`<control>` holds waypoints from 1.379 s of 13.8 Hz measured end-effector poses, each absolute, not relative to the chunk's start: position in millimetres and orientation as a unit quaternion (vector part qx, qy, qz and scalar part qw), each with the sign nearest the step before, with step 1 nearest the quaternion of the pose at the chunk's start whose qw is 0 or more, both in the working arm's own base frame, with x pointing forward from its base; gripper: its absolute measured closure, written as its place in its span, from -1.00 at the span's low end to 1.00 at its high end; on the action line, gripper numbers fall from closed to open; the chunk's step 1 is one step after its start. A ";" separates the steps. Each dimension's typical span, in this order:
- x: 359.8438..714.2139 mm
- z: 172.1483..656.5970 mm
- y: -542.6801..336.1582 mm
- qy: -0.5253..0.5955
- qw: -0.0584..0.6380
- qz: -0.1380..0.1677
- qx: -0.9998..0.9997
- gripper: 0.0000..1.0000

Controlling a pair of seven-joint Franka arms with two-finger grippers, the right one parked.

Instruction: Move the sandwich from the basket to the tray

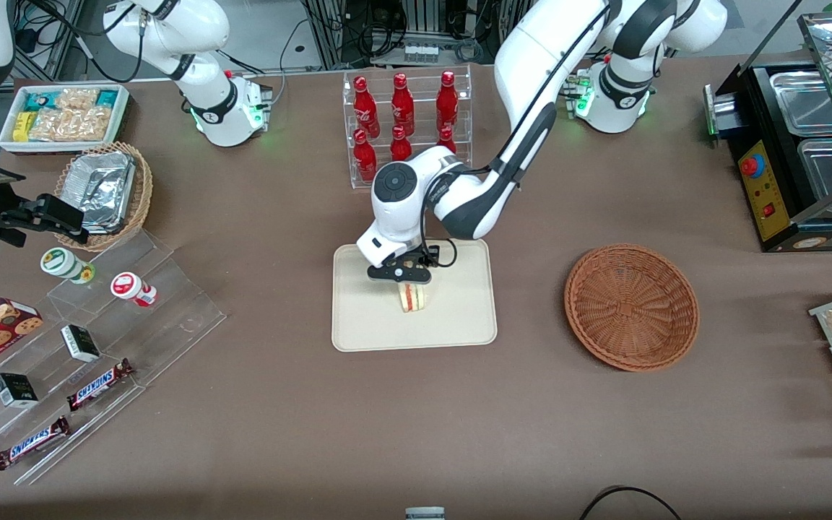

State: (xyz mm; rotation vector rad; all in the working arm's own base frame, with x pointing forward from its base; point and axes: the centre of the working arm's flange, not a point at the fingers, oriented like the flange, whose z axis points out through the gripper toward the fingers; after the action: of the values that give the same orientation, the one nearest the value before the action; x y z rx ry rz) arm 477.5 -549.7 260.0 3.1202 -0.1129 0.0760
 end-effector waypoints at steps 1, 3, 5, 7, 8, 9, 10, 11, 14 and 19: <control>485.0 276.9 -544.3 -0.029 0.008 0.028 0.999 -0.99; 496.2 315.6 -527.9 -0.014 -0.001 0.027 1.000 -1.00; 512.2 357.2 -500.8 0.009 -0.008 0.028 1.000 -1.00; 532.9 393.1 -458.4 0.043 -0.025 0.017 0.999 -1.00; 544.1 413.2 -432.6 0.062 -0.031 0.013 0.997 -1.00; 555.0 434.3 -404.7 0.082 -0.034 0.011 0.996 -1.00; 564.0 456.0 -376.2 0.096 -0.035 0.012 0.995 -1.00; 570.4 475.4 -348.4 0.100 -0.036 0.012 0.994 -1.00; 584.8 518.4 -257.9 0.088 -0.040 0.009 0.995 -1.00; 591.6 548.7 -132.2 0.055 -0.042 0.001 0.998 -1.00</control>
State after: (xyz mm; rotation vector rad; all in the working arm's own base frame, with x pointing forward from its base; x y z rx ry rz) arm 591.6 -132.2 548.7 3.2199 0.1760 0.0023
